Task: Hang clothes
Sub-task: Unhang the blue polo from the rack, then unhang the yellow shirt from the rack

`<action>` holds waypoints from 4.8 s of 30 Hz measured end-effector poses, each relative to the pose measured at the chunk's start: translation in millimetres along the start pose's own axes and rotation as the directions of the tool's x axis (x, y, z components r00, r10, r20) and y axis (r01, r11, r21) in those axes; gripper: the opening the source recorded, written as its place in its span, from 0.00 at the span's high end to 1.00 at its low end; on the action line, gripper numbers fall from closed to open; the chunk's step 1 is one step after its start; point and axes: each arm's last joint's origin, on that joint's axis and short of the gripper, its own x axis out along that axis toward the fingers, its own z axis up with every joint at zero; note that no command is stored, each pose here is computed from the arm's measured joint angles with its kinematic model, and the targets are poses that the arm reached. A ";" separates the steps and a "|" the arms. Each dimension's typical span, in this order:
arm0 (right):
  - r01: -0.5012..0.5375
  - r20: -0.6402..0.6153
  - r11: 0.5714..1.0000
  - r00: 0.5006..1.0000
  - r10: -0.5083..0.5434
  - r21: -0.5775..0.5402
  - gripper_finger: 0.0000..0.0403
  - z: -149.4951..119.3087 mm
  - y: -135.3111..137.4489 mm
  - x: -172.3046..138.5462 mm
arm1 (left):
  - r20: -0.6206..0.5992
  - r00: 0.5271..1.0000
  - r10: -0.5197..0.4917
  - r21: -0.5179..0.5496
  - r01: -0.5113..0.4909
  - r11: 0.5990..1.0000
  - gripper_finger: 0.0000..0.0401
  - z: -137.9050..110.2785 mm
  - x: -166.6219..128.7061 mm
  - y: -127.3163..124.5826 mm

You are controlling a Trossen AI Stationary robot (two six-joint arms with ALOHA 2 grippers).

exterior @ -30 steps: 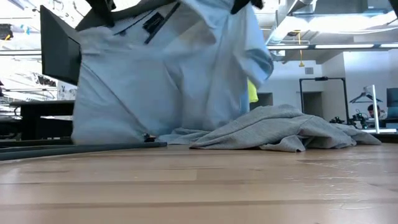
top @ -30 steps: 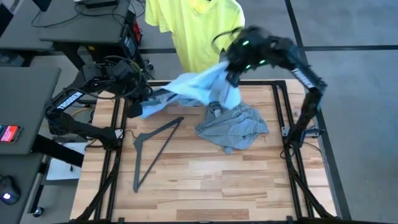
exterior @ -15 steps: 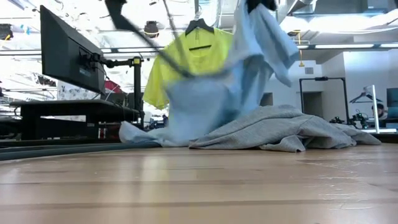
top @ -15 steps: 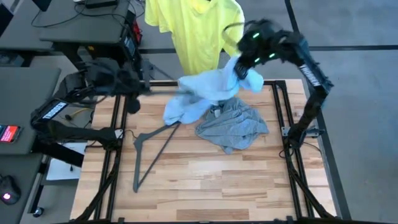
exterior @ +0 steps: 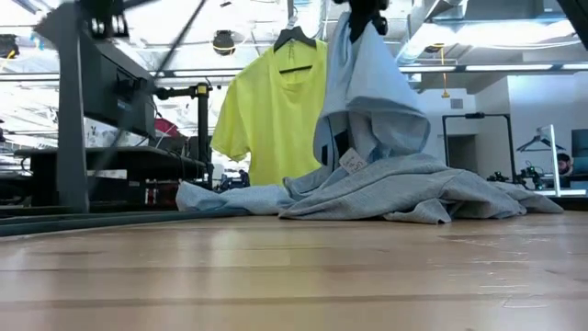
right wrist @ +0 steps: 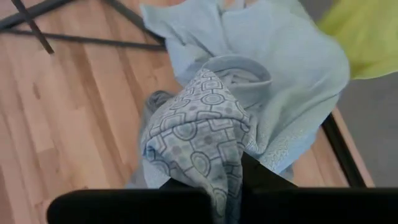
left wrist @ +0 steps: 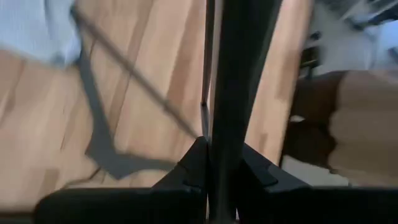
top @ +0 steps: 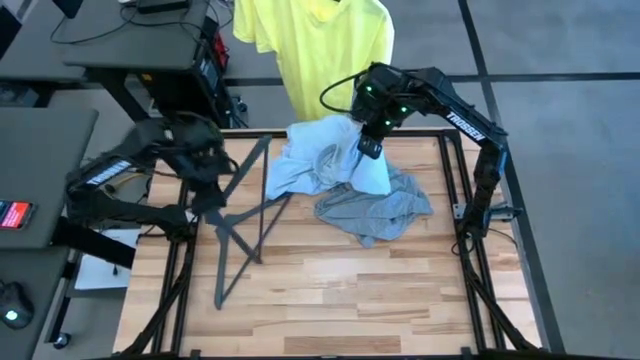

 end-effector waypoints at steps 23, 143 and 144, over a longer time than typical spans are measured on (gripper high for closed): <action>-0.041 -0.085 0.991 0.995 0.053 0.128 0.77 -7.2 -4.7 11.0 | -0.053 0.973 0.224 -0.083 -0.227 0.970 0.72 2.7 66.0 47.8; 0.455 0.797 0.850 0.393 -0.459 0.265 0.91 21.5 -211.5 -69.7 | 0.265 0.869 0.419 -0.131 -0.398 0.908 0.72 27.2 19.2 34.3; 0.462 0.797 0.848 0.394 -0.457 0.258 0.91 20.1 -208.7 -74.0 | 0.265 0.869 0.419 -0.131 -0.398 0.908 0.72 27.2 19.2 34.3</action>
